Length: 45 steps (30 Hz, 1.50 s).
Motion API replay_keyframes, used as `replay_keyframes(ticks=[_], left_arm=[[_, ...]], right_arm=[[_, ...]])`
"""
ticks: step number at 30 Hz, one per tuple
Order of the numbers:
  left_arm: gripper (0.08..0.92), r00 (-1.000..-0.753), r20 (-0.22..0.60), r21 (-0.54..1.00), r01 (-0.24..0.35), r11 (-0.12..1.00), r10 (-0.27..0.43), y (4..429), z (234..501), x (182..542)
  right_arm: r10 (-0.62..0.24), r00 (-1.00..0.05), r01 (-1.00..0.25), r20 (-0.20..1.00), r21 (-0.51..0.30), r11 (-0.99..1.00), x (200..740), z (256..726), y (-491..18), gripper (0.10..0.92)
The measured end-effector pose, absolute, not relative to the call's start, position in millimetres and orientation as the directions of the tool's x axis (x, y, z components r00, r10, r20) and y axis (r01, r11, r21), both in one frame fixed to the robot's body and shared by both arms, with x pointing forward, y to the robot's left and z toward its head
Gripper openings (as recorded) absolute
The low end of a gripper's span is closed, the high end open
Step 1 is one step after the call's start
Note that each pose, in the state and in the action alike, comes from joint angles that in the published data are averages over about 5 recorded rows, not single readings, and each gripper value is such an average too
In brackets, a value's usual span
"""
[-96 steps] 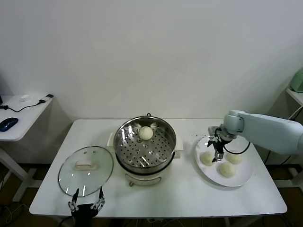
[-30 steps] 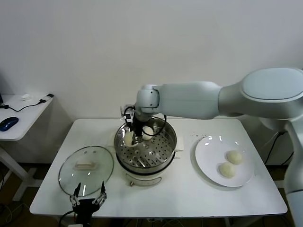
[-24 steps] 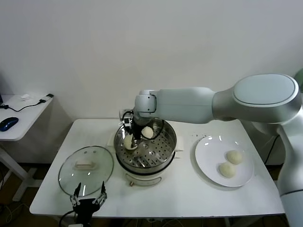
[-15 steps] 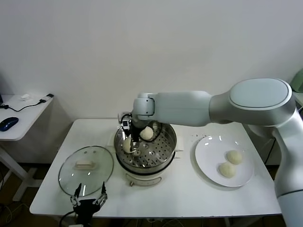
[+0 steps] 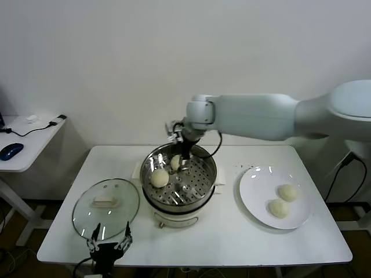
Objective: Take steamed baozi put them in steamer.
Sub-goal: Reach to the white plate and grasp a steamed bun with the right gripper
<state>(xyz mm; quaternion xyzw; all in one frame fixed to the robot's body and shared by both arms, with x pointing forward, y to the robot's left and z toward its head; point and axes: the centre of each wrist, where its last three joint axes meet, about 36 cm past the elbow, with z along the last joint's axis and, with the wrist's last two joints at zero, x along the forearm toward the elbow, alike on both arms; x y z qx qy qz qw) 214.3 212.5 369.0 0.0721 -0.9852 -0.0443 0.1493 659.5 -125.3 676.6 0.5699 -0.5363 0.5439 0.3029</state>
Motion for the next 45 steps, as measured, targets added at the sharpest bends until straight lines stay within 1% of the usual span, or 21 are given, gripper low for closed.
replay_keyframes(ticks=[3,7,12,16,23,31,41,43,45], left_arm=[[0.823,-0.945,0.286,0.112,-0.131,0.985,-0.158,214,369,215],[0.823,-0.945,0.286,0.114,-0.132,0.985,-0.16,215,368,216],[0.823,-0.944,0.29,0.115,-0.131,0.985,-0.16,215,368,217],[0.823,-0.942,0.294,0.116,-0.135,0.984,-0.164,215,367,217],[0.823,-0.937,0.305,0.12,-0.139,0.983,-0.169,214,365,215],[0.823,-0.934,0.312,0.122,-0.142,0.982,-0.173,214,362,213],[0.823,-0.933,0.316,0.128,-0.14,0.982,-0.174,214,359,213],[0.823,-0.933,0.316,0.129,-0.141,0.982,-0.175,214,360,213],[0.823,-0.933,0.314,0.129,-0.141,0.981,-0.176,214,361,212]], right_arm=[[-0.246,-0.173,-0.949,0.954,-0.228,-0.217,656,678,-179,0.823],[-0.199,-0.177,-0.963,0.964,-0.212,-0.167,647,663,-250,0.823],[-0.143,-0.162,-0.978,0.976,-0.179,-0.111,632,623,-318,0.823],[-0.109,-0.14,-0.986,0.984,-0.149,-0.077,621,586,-352,0.823],[-0.075,-0.104,-0.994,0.992,-0.106,-0.035,608,531,-384,0.823],[-0.051,-0.075,-0.997,0.996,-0.075,0.004,598,485,-405,0.823],[-0.042,-0.056,-0.998,0.998,-0.055,0.036,592,451,-412,0.823],[-0.044,-0.056,-0.998,0.997,-0.055,0.038,591,449,-412,0.813],[-0.047,-0.056,-0.998,0.997,-0.054,0.039,591,448,-413,0.778]])
